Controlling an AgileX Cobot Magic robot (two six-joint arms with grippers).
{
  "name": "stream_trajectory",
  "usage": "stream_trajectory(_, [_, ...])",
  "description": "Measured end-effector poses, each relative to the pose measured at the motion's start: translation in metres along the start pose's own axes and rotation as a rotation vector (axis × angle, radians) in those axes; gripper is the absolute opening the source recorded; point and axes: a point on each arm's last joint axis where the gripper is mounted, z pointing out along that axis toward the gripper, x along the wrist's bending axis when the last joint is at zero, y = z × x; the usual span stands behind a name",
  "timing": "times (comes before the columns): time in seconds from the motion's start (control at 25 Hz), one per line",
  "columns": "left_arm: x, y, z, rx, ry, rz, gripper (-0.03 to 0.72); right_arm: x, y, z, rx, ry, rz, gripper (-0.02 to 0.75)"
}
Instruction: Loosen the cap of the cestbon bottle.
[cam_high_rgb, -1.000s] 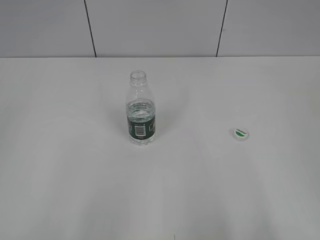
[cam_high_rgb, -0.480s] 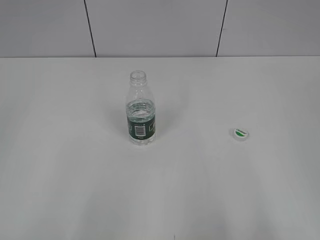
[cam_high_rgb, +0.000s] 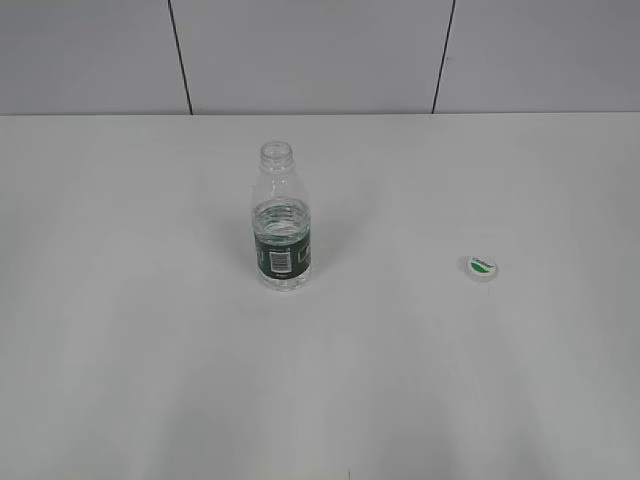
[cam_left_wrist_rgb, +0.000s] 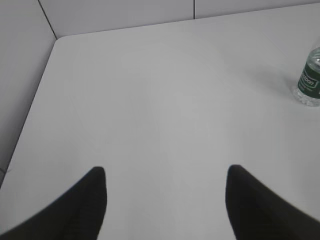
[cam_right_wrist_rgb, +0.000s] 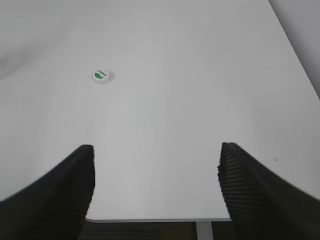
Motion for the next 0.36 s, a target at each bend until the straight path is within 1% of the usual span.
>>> stream_trajectory(0.36, [0.0005,-0.0001,0.0000,0.001,0.005,-0.006,0.455,0.0000,0.0000,0.0000,0.000,0.000,0.001,0.590])
